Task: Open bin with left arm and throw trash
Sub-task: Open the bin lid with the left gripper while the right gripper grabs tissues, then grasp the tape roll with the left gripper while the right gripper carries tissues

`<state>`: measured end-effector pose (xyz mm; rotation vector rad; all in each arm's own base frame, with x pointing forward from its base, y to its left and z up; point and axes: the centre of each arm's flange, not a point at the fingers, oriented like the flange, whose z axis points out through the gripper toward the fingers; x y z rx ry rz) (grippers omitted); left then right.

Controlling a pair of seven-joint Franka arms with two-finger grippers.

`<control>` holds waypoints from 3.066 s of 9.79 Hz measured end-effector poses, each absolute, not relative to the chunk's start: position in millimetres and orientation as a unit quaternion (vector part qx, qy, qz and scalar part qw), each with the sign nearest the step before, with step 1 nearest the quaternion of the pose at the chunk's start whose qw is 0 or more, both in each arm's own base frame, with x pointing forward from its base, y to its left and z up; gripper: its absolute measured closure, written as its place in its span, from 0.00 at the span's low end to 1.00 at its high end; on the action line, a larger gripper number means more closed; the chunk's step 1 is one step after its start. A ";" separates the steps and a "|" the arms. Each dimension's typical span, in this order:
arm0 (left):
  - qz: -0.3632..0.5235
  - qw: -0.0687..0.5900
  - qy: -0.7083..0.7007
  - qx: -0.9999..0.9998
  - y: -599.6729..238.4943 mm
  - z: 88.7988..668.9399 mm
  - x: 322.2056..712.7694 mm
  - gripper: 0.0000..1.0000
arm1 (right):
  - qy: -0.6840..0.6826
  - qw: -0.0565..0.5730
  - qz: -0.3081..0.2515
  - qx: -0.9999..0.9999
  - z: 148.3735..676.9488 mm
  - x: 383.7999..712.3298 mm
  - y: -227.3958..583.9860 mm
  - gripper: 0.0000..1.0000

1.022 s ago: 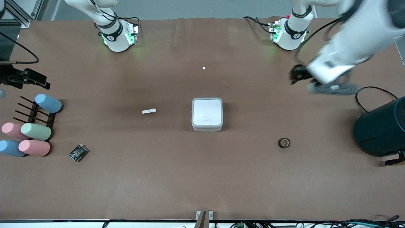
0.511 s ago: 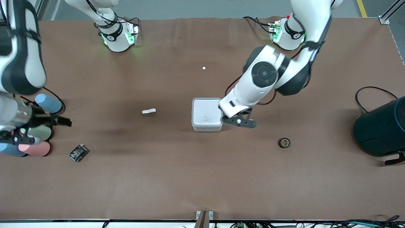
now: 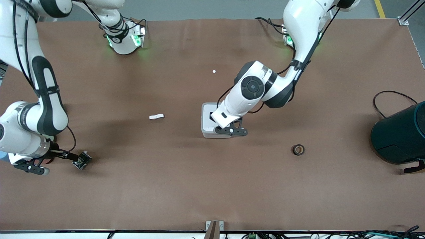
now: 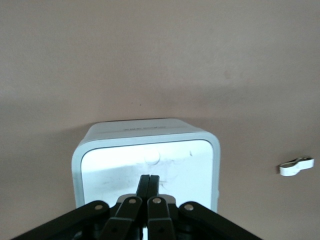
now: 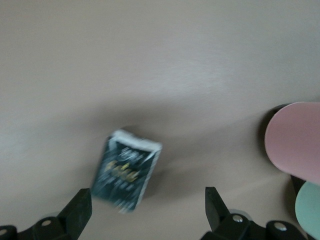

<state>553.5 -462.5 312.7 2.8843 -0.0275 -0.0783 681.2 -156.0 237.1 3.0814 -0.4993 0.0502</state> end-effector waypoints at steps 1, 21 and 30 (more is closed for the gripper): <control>-0.037 0.121 -0.004 0.992 -462.1 295.2 552.8 0.99 | -0.184 0.004 0.015 0.983 227.8 679.5 -164.6 0.00; 0.001 -0.002 -0.193 0.981 -125.9 173.5 647.6 0.03 | -0.283 -0.044 -0.062 0.956 338.8 705.3 -33.8 0.71; 0.003 0.014 -0.134 0.991 -176.7 249.6 659.8 0.47 | -0.220 -0.091 0.017 0.971 389.8 594.5 429.9 0.72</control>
